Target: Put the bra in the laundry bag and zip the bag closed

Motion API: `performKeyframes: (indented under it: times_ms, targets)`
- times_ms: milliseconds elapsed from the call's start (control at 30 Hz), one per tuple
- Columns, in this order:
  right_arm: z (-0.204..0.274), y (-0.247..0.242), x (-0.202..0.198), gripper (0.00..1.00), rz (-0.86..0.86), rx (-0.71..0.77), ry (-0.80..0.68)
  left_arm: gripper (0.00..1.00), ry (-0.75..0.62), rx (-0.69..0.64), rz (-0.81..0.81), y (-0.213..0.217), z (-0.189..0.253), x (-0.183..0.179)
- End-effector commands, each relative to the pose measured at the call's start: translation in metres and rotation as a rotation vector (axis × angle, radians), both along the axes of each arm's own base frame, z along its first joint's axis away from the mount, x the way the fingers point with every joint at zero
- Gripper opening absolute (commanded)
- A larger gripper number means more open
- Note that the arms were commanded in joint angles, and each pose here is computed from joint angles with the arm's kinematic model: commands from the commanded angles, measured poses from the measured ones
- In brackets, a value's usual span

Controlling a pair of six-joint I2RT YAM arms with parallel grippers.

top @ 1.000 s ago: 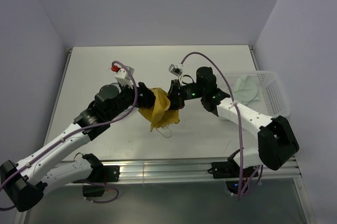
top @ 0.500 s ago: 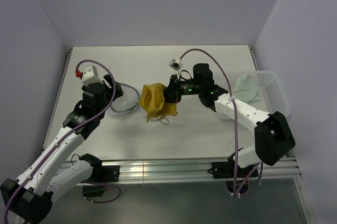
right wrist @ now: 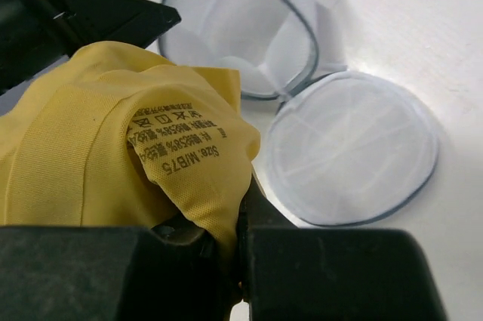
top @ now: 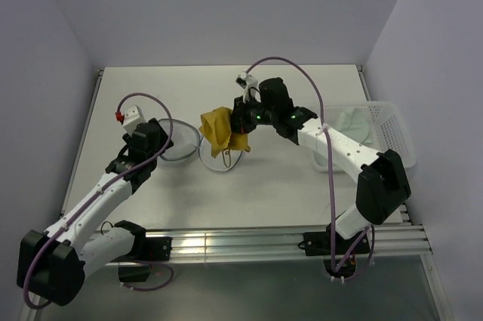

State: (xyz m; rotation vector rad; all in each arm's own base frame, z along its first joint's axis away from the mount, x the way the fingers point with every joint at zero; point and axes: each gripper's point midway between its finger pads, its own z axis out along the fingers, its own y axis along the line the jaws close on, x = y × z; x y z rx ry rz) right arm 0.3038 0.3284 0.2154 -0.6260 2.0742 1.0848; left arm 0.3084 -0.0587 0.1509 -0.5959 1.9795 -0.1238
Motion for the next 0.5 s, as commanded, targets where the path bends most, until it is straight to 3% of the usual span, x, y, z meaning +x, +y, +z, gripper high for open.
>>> performKeyframes:
  times_ms: [0, 100, 200, 233, 300, 467]
  targets:
    - [0.002, -0.001, 0.014, 0.01, -0.075, -0.105, -0.052, 0.64, -0.072, 0.016, 0.039, 0.002, 0.016, 0.022]
    - [-0.003, -0.004, 0.018, 0.01, -0.106, -0.175, -0.063, 0.55, -0.077, 0.031, 0.029, 0.0, 0.015, 0.031]
    - [-0.001, -0.013, 0.029, 0.0, -0.173, -0.261, -0.087, 0.31, -0.073, 0.029, 0.014, -0.003, 0.011, 0.032]
    - [0.005, -0.015, 0.031, 0.0, -0.185, -0.261, -0.1, 0.15, -0.078, 0.024, 0.002, -0.005, 0.011, 0.031]
    - [0.007, -0.022, 0.034, 0.0, -0.217, -0.291, -0.109, 0.01, -0.101, 0.004, -0.03, -0.01, 0.009, 0.029]
    - [0.013, -0.036, 0.041, 0.0, -0.317, -0.415, -0.164, 0.0, -0.188, -0.165, -0.198, -0.046, 0.019, 0.018]
